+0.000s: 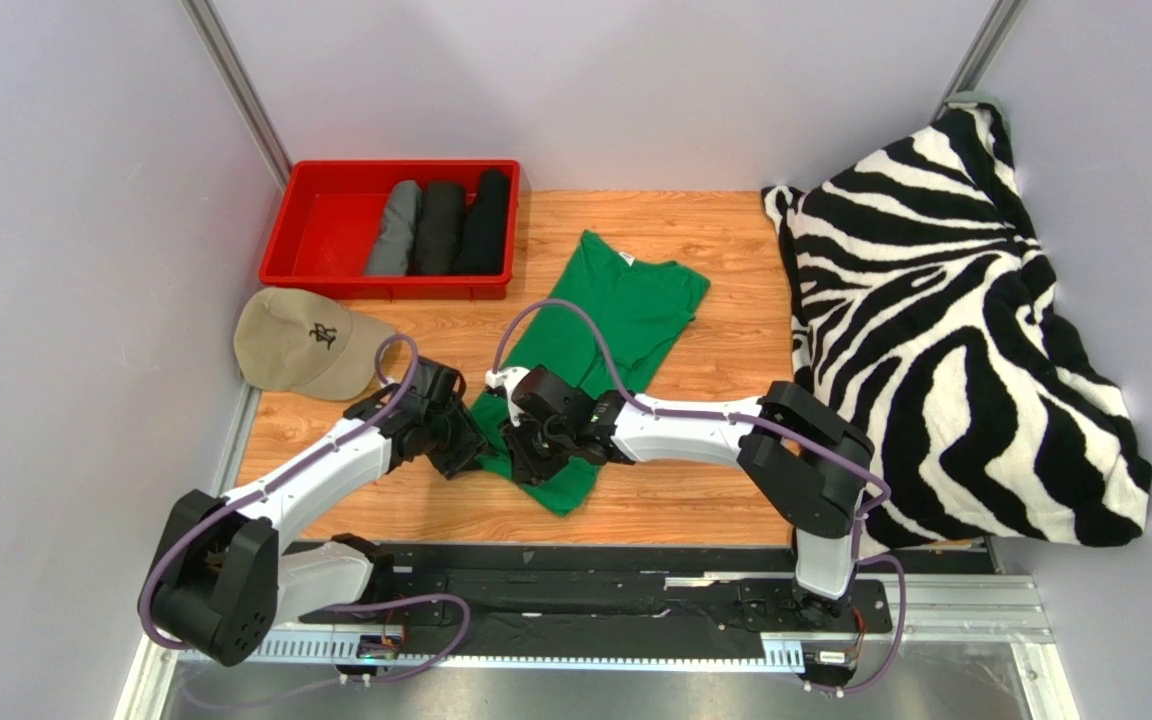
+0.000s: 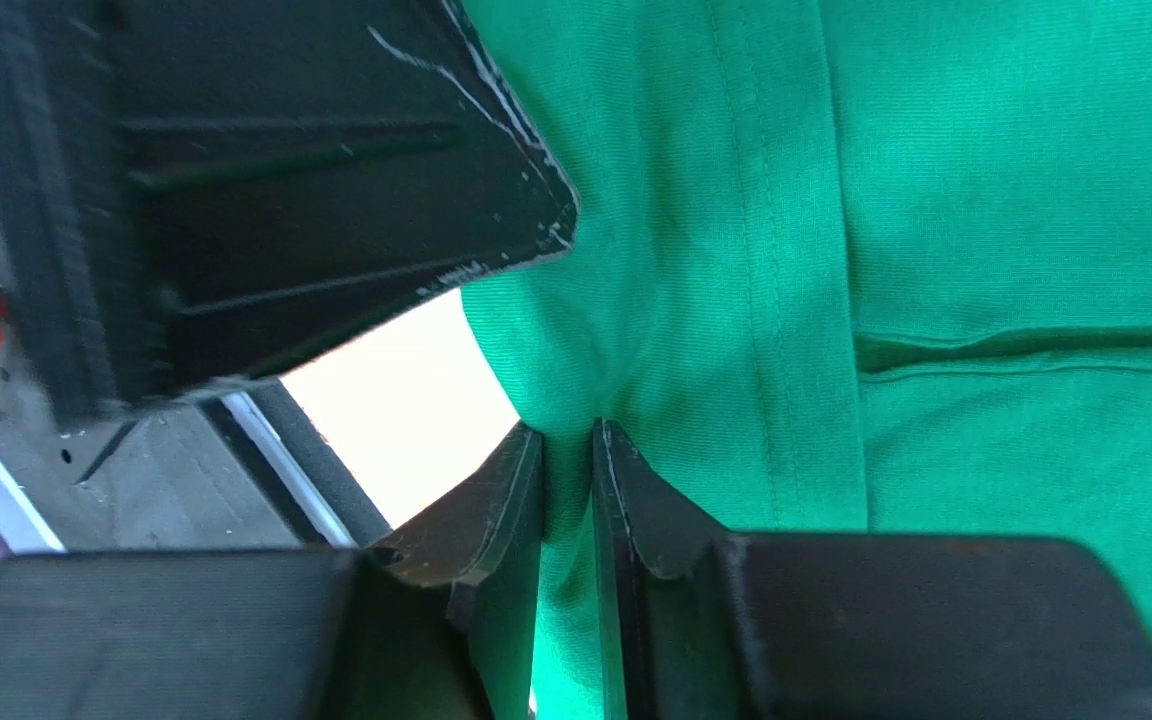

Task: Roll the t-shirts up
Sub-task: Roll the T-shirt to the center of the board.

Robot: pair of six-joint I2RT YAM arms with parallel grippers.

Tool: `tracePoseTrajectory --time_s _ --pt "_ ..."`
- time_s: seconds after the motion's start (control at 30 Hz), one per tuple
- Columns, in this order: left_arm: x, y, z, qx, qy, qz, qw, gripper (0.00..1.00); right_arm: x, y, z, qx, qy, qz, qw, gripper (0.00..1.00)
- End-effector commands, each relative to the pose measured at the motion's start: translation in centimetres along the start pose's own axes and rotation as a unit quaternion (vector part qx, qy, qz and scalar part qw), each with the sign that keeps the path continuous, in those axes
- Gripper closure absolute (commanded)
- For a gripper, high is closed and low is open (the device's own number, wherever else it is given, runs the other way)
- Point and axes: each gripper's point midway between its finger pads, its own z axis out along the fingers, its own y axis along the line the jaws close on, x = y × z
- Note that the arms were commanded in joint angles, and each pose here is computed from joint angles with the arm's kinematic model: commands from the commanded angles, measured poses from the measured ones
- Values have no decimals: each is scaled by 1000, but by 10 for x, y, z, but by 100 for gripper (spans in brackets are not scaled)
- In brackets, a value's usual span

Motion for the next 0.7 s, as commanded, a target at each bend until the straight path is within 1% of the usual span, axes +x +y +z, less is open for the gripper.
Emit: tracePoseTrajectory --time_s 0.0,0.17,0.23,0.37,0.5,0.67 --pt "-3 -11 0 9 -11 -9 1000 54 -23 12 -12 -24 -39 8 999 79" --pt "0 -6 -8 -8 -7 -8 1000 54 -22 9 -9 -20 -36 14 999 80" --pt "1 1 -13 -23 -8 -7 1000 52 -21 6 -8 -19 -35 17 999 81" --pt "3 4 -21 -24 -8 -13 1000 48 -21 5 -7 -18 -34 20 999 81" --pt "3 -4 -12 -8 -5 -21 1000 47 -20 5 -6 -17 -33 19 999 81" --pt "2 -14 1 -3 4 -24 1000 49 -17 4 -5 -18 -28 23 999 82"
